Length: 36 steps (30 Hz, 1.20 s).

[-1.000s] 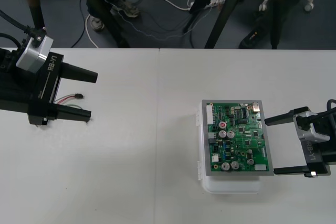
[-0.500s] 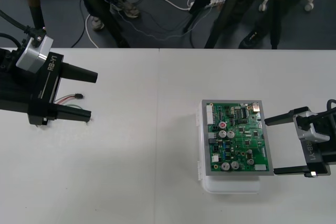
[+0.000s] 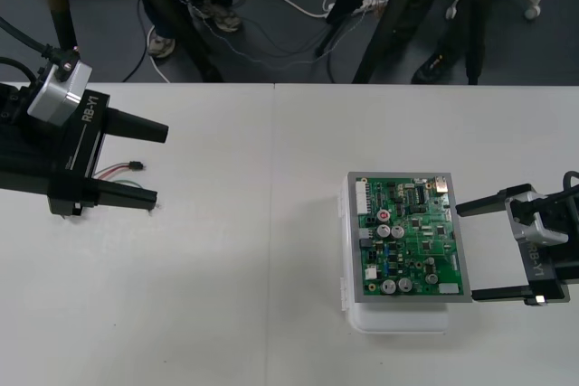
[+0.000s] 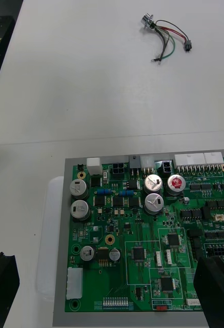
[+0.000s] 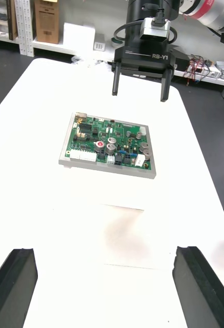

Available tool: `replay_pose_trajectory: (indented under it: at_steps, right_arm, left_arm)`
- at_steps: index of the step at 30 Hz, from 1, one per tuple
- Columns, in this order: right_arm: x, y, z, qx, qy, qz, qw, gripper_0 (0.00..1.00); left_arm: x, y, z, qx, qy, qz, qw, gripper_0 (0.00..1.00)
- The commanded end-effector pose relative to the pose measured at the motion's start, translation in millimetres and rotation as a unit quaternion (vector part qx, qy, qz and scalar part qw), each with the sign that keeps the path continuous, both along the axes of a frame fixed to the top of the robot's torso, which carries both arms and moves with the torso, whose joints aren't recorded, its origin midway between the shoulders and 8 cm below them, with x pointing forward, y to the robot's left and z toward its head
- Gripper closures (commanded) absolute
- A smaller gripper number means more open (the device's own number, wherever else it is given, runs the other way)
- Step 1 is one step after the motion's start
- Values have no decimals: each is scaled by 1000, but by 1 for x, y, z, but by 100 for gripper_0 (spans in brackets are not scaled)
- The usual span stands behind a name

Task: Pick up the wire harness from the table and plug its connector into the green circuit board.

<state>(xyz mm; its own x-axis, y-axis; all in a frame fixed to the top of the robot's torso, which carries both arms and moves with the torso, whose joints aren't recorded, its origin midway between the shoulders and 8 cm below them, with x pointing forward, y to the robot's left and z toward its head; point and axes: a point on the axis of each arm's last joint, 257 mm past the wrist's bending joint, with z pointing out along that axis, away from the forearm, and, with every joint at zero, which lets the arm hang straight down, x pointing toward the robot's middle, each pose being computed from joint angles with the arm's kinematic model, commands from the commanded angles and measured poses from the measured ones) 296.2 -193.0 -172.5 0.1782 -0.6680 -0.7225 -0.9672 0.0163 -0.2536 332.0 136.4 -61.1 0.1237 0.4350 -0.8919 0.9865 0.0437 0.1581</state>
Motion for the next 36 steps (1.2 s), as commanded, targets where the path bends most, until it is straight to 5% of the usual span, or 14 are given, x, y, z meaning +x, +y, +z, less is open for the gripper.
replay_pose_trajectory:
  at_steps: [1, 36]
  right_arm:
    - [0, -6, 5, -5, -19, 6, 1000, 0]
    - [0, -6, 5, -5, -19, 6, 1000, 0]
  left_arm:
    - [10, -9, 20, -19, -49, -6, 999, 22]
    - [10, -9, 20, -19, -49, -6, 999, 23]
